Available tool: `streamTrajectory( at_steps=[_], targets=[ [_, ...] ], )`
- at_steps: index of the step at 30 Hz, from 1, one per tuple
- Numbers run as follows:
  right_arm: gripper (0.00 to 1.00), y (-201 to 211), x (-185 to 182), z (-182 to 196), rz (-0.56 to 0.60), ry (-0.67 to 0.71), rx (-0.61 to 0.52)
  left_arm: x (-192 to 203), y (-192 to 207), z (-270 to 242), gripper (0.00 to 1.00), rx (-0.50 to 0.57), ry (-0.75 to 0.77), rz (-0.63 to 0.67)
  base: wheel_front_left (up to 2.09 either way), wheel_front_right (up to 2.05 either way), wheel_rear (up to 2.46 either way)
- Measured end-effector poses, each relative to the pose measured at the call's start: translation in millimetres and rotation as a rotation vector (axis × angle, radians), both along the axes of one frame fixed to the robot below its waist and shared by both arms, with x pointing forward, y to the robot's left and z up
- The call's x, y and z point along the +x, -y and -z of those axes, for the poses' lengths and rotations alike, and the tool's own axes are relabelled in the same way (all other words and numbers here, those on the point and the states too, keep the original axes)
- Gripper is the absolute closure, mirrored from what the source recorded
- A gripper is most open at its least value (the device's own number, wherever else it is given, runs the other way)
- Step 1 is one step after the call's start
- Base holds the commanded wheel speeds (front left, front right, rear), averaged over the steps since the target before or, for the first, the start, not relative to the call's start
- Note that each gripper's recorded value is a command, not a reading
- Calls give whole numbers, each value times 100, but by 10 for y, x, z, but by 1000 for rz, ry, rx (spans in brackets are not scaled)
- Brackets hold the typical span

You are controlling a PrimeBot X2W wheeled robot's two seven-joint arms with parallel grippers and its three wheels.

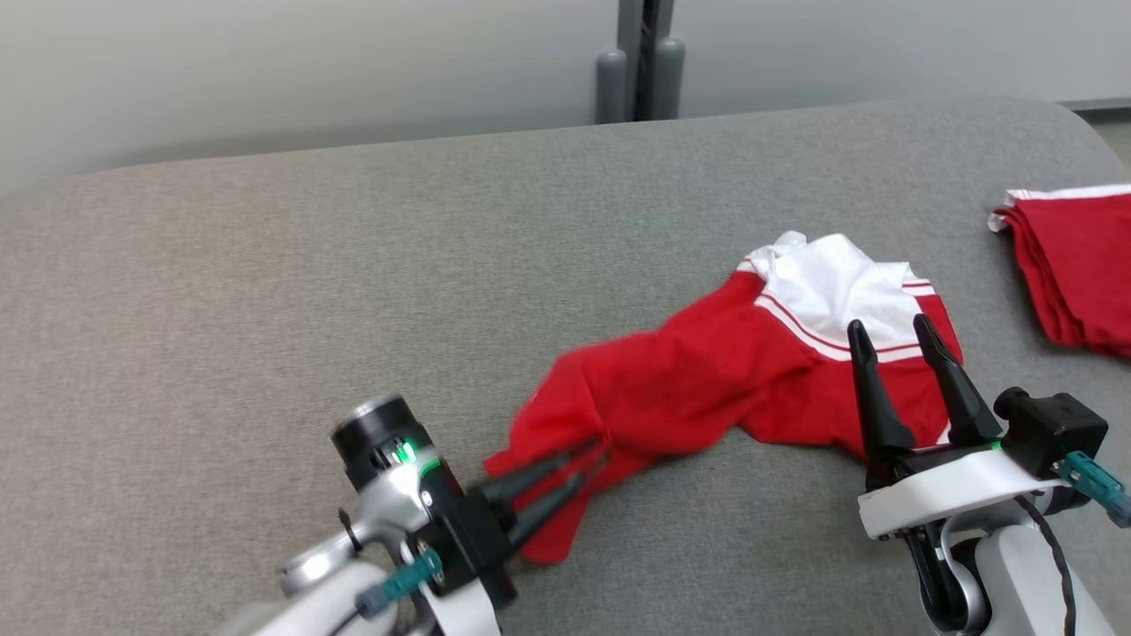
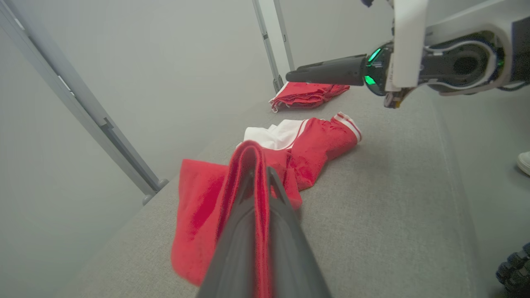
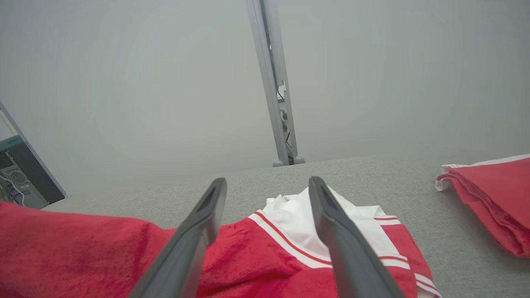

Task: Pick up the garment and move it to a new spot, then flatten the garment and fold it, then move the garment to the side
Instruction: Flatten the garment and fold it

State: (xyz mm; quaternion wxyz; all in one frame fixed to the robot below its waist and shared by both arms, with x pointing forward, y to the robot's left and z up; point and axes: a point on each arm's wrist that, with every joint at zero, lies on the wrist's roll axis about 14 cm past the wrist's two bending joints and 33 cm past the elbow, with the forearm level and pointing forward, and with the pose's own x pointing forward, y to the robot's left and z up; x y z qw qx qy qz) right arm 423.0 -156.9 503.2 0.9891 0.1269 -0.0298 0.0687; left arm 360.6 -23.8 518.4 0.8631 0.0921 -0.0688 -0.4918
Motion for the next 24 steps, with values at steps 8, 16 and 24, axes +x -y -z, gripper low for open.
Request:
streamTrajectory(
  at_steps=[8, 16, 24],
  targets=[
    [0, -167, 9, -32, -47, 7, -6, -546, -75, 634, 55, 211, -86, 92, 0, 0, 0],
    [0, -216, 3, -57, -61, 13, -9, -527, -64, 644, 0, 170, -139, 37, 0, 0, 0],
    [0, -221, -10, -110, -65, 28, -16, -36, -273, -14, 0, -47, -45, -173, 0, 0, 0]
  ],
)
